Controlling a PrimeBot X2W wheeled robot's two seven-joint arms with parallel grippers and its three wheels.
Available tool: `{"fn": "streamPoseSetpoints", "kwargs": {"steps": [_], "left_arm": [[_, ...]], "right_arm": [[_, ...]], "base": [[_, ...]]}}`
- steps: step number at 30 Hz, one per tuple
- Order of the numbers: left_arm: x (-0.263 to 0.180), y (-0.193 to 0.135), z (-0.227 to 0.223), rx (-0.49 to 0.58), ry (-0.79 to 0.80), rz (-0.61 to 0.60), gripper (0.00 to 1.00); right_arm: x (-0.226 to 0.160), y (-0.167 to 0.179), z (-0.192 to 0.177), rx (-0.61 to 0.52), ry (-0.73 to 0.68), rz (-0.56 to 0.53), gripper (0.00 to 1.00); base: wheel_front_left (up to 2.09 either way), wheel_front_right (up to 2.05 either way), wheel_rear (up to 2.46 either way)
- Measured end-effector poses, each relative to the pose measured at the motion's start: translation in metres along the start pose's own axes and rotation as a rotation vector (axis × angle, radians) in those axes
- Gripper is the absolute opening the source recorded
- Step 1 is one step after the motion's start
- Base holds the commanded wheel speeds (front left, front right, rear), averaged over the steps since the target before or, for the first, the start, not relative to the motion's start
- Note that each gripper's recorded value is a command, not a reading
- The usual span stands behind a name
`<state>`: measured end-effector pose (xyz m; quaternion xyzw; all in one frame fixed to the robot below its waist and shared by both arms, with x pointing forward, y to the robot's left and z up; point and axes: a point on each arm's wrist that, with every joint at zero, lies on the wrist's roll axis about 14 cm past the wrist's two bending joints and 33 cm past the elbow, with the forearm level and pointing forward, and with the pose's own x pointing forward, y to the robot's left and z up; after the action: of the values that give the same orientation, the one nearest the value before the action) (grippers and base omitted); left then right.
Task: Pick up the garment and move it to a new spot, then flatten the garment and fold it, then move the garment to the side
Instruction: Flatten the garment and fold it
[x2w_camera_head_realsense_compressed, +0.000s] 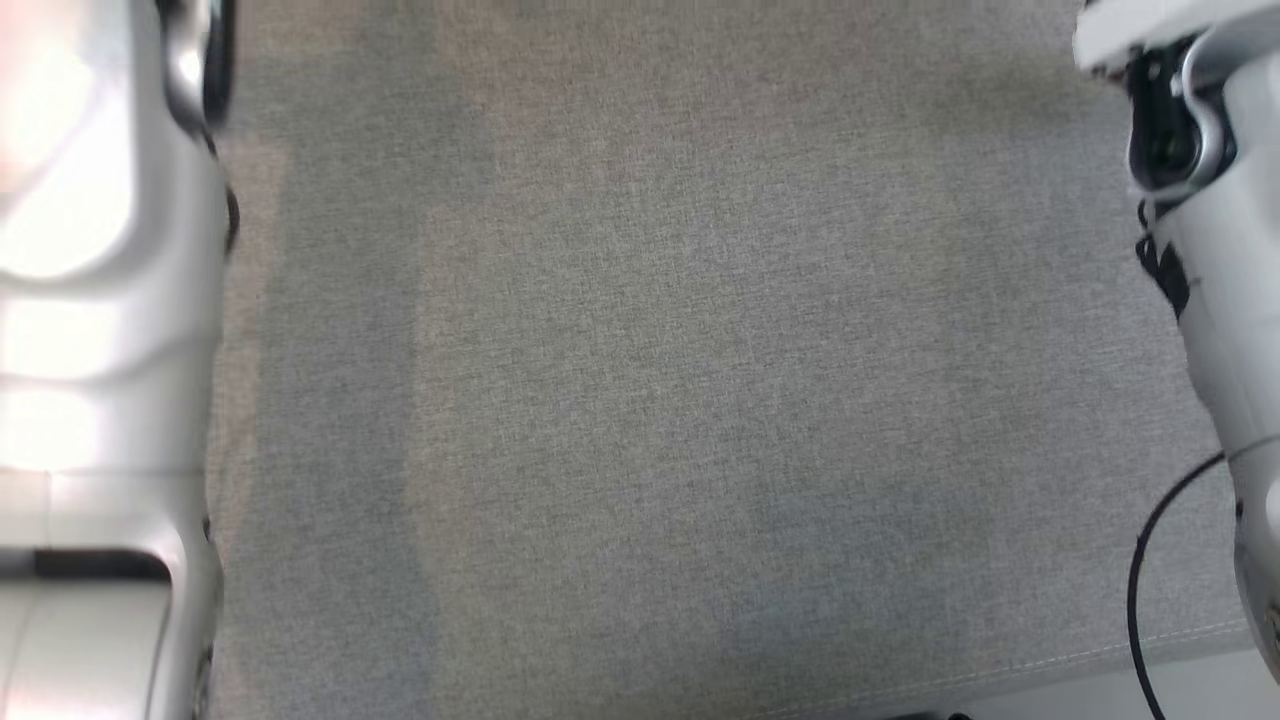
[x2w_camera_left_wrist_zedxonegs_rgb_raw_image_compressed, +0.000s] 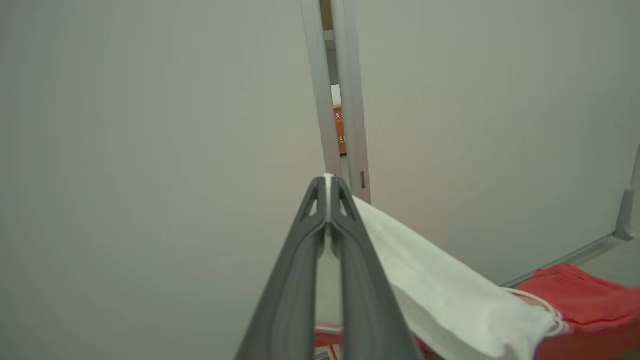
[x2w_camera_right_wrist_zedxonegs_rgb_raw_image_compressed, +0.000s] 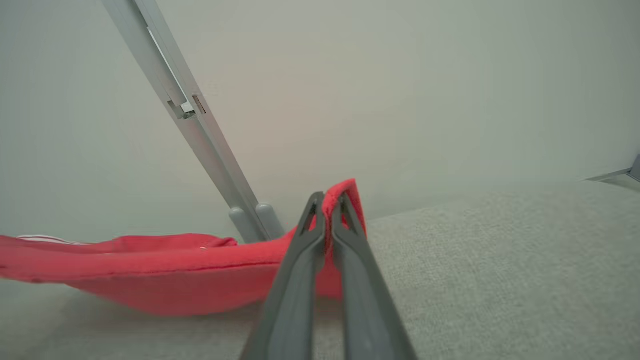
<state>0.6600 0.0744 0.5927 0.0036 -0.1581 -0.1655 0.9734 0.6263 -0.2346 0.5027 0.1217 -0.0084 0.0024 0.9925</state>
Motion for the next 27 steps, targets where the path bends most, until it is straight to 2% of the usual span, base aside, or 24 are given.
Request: {"fn": "streamPoseSetpoints", "kwargs": {"steps": [17, 27], "left_arm": [[-0.139, -0.017, -0.035, 0.157, 0.254, -0.140, 0.00], [-0.221, -0.017, -0.038, 0.128, 0.367, -0.151, 0.00]], "right_arm": [[-0.102, -0.001, -0.039, -0.101, 0.250, 0.060, 0.00], [-0.158, 0.000, -0.043, -0.137, 0.357, 0.109, 0.00]], "base": [[0.00, 0.00, 0.00], [0.00, 0.00, 0.00]]}}
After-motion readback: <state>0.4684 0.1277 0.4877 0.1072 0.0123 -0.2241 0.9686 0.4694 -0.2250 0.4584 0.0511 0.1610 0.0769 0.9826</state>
